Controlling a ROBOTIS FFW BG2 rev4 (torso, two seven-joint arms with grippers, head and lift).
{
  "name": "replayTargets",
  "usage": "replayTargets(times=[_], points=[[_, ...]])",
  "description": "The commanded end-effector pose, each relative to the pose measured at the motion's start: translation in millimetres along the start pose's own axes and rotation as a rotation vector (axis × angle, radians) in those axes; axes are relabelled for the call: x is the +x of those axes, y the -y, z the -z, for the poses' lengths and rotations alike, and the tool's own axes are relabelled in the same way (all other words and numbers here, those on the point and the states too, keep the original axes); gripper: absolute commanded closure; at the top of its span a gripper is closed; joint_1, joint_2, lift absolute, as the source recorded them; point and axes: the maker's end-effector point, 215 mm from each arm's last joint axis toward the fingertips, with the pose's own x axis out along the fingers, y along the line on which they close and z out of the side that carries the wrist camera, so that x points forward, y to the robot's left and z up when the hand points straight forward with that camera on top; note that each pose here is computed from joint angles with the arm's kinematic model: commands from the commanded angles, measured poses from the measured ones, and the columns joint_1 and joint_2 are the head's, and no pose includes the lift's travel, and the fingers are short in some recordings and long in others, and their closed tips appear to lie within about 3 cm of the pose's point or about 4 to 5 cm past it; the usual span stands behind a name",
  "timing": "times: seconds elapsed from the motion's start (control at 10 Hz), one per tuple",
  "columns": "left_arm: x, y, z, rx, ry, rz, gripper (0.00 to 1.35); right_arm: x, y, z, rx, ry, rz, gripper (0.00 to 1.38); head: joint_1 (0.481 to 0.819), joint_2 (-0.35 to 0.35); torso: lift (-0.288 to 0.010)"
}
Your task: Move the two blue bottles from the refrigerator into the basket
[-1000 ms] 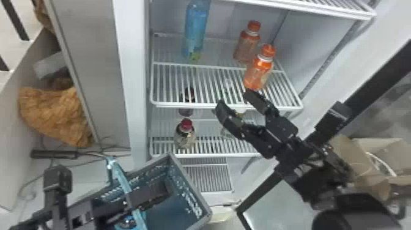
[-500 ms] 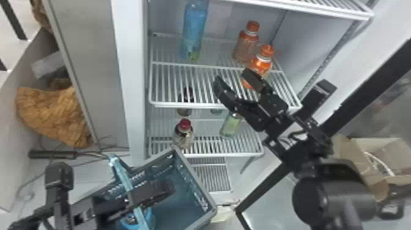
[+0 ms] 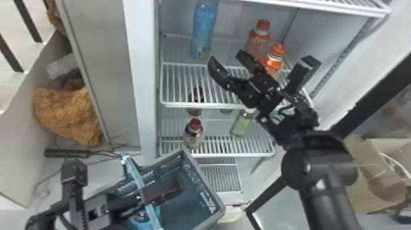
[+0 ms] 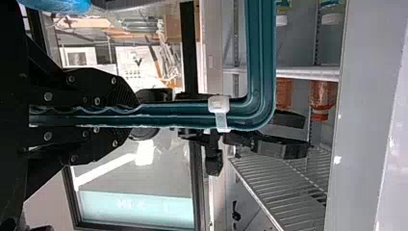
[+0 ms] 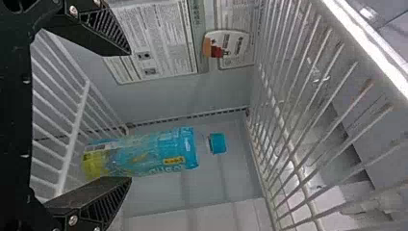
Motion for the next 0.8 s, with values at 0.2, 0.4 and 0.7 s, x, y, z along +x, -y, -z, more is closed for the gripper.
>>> replayTargets(times=[0.2, 0.4, 0.7], points=[[0.7, 0.6, -0.1, 0.001, -0.005, 0.0, 1.2, 37.4, 9.5, 1.1, -0.013, -0.011, 0.013, 0.12, 0.695, -0.166, -0.01], [1.1, 1.1, -1.0, 0.004, -0.005, 0.001, 1.2, 55.4, 17.9, -2.2, -0.017, -0.005, 0.031, 0.11, 0.695, -0.152, -0.01], [1.5, 1.7, -1.8, 0.006, -0.006, 0.002, 1.2, 82.9, 28.2, -5.0, -0.039, -0.019, 0.057, 0.11, 0.695, -0.143, -0.01]])
